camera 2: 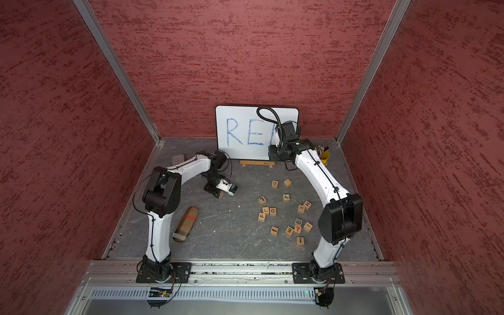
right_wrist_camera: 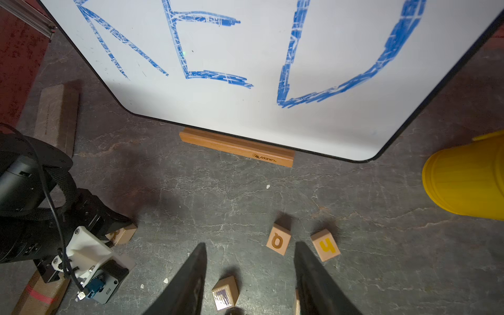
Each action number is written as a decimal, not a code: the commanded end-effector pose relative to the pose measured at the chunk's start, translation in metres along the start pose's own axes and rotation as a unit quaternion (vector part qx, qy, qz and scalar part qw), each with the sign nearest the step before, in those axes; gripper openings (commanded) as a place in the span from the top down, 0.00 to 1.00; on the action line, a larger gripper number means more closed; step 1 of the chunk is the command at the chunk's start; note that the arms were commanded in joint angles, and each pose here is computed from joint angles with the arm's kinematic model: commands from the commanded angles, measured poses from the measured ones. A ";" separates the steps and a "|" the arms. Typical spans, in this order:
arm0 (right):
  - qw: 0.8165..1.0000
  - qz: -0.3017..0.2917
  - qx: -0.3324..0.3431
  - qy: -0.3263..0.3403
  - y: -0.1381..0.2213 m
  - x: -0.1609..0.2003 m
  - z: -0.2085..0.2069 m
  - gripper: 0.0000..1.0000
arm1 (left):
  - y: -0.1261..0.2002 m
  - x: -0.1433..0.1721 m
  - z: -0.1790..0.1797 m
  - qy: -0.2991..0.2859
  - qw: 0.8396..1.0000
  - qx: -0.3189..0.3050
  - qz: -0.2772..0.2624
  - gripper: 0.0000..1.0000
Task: Assemble the uppercase word "red" with letter blocks
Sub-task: Move the letter block to the center of the board.
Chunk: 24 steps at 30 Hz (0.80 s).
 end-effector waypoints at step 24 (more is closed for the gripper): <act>1.000 0.002 -0.012 -0.004 -0.012 -0.001 0.000 0.47 | 0.004 0.073 -0.012 0.080 0.996 -0.024 0.015 0.68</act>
Point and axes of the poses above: each gripper's point midway between its finger pads, its own y axis back along the fingers, its own z axis along the line the jaws close on, x = y × z, the point moved 1 cm from there along y, back along the fingers, and after that the axes turned 11 degrees about -y, right-handed, at the moved point
